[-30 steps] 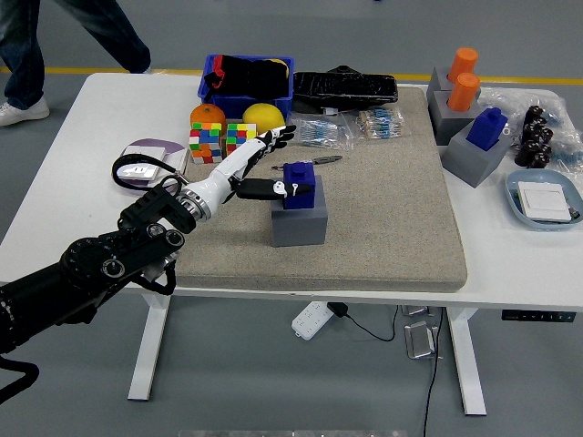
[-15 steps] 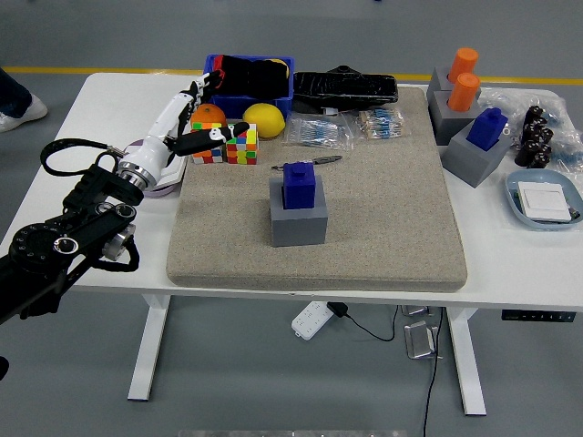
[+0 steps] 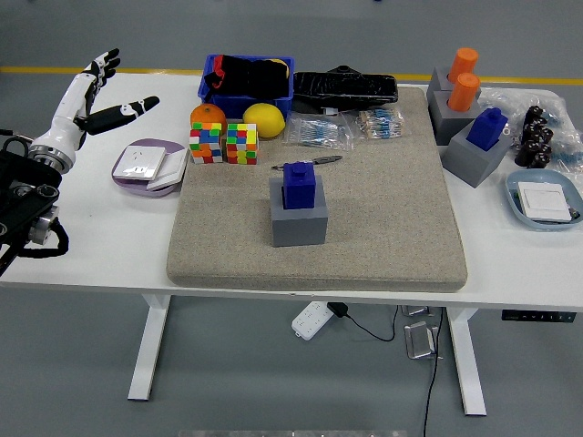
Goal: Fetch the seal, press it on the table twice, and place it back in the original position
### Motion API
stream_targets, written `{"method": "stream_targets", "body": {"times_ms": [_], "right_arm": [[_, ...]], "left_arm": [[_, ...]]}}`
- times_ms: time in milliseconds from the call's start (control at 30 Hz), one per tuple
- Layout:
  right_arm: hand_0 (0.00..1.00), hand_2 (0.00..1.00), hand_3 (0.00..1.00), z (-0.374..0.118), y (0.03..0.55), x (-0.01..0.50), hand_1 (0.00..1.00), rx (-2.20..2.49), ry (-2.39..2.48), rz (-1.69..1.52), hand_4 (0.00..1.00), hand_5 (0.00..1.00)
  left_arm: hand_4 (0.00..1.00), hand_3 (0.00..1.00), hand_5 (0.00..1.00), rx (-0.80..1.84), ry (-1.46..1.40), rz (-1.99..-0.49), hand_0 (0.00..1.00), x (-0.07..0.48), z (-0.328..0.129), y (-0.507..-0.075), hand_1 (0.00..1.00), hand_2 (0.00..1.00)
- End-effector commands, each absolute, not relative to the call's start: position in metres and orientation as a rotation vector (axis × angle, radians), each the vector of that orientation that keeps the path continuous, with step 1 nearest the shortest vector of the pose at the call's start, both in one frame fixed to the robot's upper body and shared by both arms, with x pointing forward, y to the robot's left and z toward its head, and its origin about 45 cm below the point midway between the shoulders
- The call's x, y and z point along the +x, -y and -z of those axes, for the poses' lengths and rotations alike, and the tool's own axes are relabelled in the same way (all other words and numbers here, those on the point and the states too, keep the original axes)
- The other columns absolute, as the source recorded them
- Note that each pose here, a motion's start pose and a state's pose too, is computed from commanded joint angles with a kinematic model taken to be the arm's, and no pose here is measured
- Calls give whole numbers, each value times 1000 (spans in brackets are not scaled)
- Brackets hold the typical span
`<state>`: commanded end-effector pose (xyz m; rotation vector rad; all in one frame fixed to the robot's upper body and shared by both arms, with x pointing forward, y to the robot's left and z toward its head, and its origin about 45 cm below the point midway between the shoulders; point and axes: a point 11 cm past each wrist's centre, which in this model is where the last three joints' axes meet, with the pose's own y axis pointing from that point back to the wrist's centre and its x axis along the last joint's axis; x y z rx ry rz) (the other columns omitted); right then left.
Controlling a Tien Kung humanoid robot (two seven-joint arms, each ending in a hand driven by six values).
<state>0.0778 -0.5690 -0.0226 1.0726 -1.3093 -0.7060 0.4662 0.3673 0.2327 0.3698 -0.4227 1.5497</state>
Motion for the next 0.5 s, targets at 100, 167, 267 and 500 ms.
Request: {"method": "stream_targets", "body": {"times_ms": [100,167,267,500], "right_arm": [[834,734,710,22,570,79,742,1071,1313,703,821,597],[834,734,710,22,570,79,742,1069,1315,704,821,597],[834,734,710,21,571,79,742,1063,1319,705,821,597],[833,735,709,21,571,83,742,1063,1323,701,819,600]], "left_arm": [[998,998,366,384,422,-1572,998,465,-233,-379,998,996],[998,998,366,389,425,-1580,998,464,-234,-383,998,996],[998,998,366,401,431,-1588,998,463,-236,-389,998,996],[998,998,343,424,435,-1615,998,460,-238,-404,995,993]]}}
